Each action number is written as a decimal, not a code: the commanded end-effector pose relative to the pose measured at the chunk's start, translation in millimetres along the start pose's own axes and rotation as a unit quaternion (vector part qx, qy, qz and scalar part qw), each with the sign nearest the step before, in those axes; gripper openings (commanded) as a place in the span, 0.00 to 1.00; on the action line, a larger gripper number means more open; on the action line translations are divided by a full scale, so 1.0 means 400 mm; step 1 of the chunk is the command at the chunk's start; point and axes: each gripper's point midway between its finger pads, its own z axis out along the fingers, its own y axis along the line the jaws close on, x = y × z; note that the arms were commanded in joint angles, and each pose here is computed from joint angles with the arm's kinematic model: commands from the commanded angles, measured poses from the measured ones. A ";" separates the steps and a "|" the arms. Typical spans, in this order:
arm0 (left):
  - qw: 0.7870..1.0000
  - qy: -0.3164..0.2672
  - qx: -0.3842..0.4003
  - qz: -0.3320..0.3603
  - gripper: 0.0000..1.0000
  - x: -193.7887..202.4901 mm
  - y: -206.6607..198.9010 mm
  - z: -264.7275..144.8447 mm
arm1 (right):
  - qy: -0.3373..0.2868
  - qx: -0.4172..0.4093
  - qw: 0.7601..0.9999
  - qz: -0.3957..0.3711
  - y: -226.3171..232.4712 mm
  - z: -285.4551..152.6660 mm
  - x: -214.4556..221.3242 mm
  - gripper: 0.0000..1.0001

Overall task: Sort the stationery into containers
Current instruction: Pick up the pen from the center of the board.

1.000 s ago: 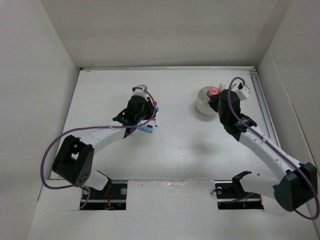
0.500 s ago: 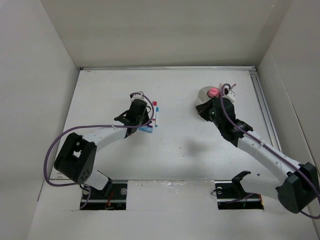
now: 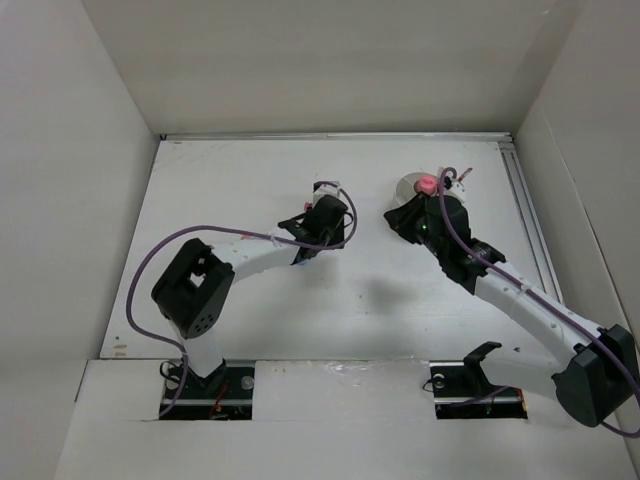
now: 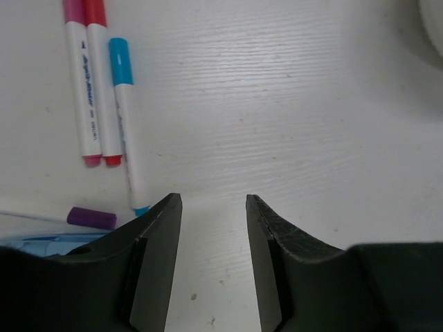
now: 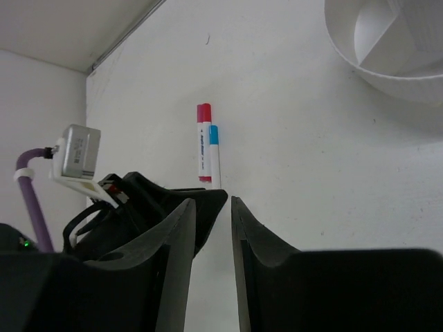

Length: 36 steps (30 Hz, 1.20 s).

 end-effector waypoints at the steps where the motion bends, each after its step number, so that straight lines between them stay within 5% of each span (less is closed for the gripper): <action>1: 0.998 -0.006 -0.061 -0.003 0.39 -0.020 0.062 -0.007 | -0.015 -0.038 0.999 0.005 0.048 -0.013 -0.033 0.34; 11: 0.996 -0.005 -0.086 -0.011 0.45 0.002 0.111 0.017 | -0.041 -0.014 0.999 0.024 0.003 -0.018 -0.070 0.35; 18: 0.997 0.013 -0.078 -0.004 0.35 0.031 0.114 0.054 | -0.080 -0.003 0.995 0.052 -0.049 -0.047 -0.136 0.32; 28: 0.995 0.020 -0.095 0.006 0.18 0.039 0.125 0.077 | -0.056 -0.021 0.997 0.053 -0.039 -0.037 -0.123 0.32; 36: 0.995 0.023 -0.097 0.008 0.23 0.053 0.130 0.084 | -0.060 -0.018 0.997 0.055 -0.045 -0.036 -0.130 0.32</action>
